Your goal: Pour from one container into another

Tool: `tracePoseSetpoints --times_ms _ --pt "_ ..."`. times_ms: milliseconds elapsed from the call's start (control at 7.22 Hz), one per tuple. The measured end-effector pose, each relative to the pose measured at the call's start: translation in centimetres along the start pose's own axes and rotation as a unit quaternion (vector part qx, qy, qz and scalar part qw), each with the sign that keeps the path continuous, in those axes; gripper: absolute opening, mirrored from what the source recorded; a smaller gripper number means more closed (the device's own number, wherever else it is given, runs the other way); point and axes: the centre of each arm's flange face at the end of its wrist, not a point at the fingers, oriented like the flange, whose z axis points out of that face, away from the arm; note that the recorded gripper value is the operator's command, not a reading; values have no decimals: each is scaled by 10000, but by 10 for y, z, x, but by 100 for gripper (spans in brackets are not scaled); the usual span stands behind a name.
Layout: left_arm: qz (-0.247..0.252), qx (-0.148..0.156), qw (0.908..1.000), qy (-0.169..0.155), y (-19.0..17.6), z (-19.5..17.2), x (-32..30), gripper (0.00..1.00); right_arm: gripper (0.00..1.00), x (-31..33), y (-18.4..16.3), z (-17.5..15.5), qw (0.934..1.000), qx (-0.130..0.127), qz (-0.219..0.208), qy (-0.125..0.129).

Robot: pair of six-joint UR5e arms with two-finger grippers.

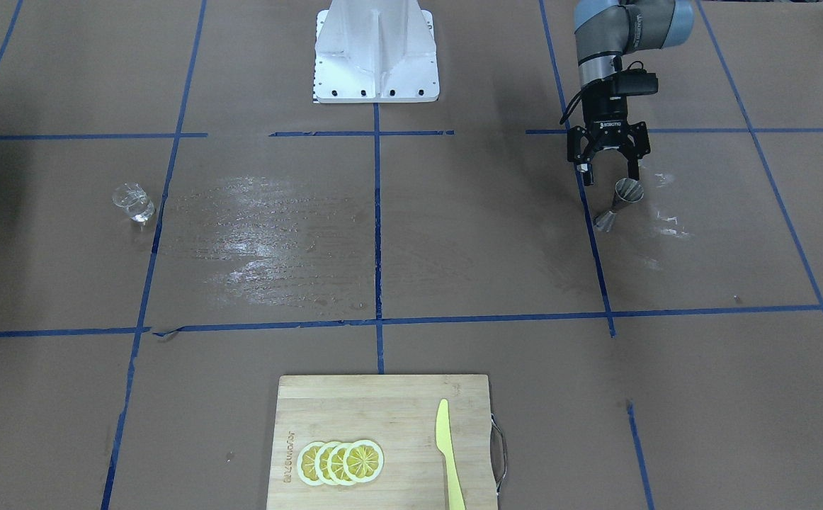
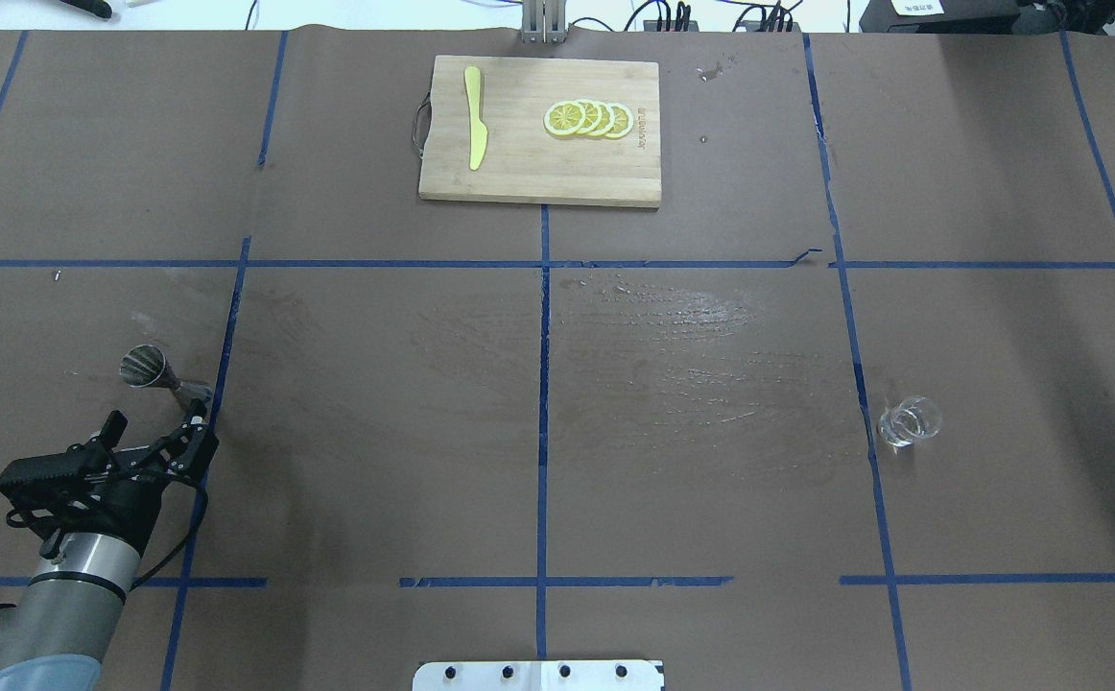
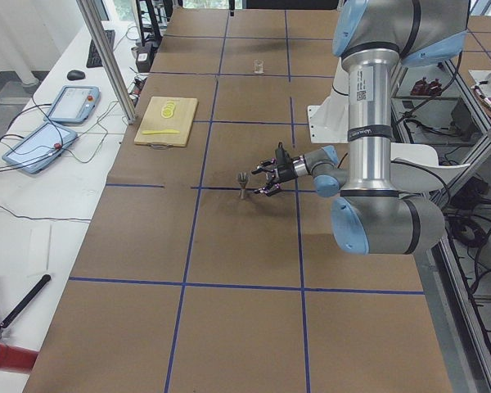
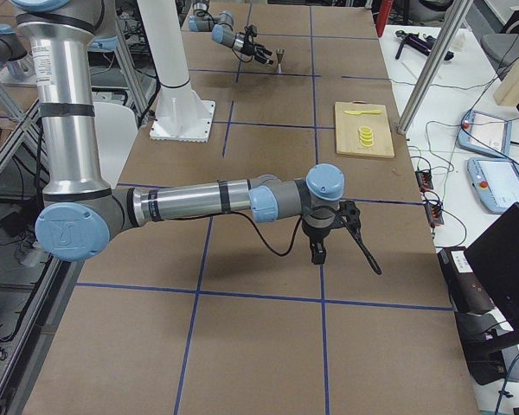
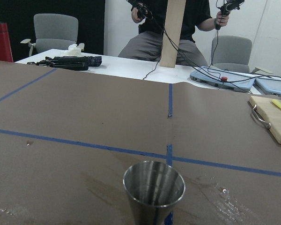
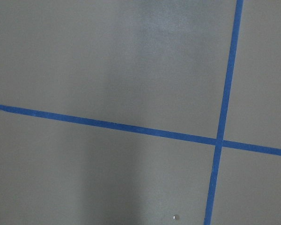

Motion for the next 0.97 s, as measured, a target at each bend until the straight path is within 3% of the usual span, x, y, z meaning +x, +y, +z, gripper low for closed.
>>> tracePoseSetpoints --times_ms 969 --pt "341 180 9990 -245 12 31 -16 90 100 1 1 1 10000 -8 6 2"
